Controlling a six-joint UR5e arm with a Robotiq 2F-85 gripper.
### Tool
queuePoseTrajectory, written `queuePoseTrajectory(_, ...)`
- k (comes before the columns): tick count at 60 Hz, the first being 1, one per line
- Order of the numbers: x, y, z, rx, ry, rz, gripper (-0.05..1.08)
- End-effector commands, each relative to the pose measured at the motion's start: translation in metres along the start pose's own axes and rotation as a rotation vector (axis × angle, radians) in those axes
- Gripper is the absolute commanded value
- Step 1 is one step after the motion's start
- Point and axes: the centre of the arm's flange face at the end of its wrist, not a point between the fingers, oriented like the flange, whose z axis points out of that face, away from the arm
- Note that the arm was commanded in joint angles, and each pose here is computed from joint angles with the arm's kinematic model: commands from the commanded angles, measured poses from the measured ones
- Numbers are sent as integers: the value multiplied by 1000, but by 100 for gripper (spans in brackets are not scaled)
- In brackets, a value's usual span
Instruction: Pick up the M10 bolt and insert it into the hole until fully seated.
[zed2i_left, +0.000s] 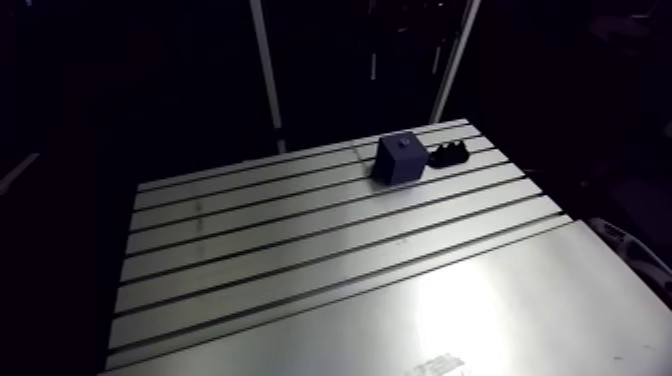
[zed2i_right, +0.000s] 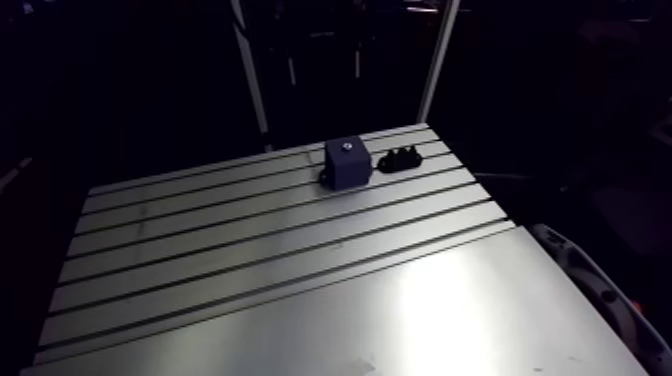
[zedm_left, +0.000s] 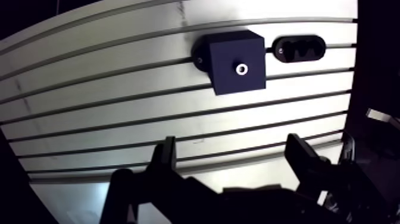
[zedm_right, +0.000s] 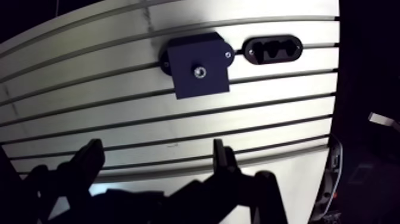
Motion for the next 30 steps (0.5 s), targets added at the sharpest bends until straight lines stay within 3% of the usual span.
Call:
queuePoseTrajectory(1,-66,-92,-53,2,59,-123,0)
queuePoseTrajectory(10,-81,-104,-73,24,89,-139,0)
queuePoseTrajectory(30,-127,-122,-114,20,136,-153,0)
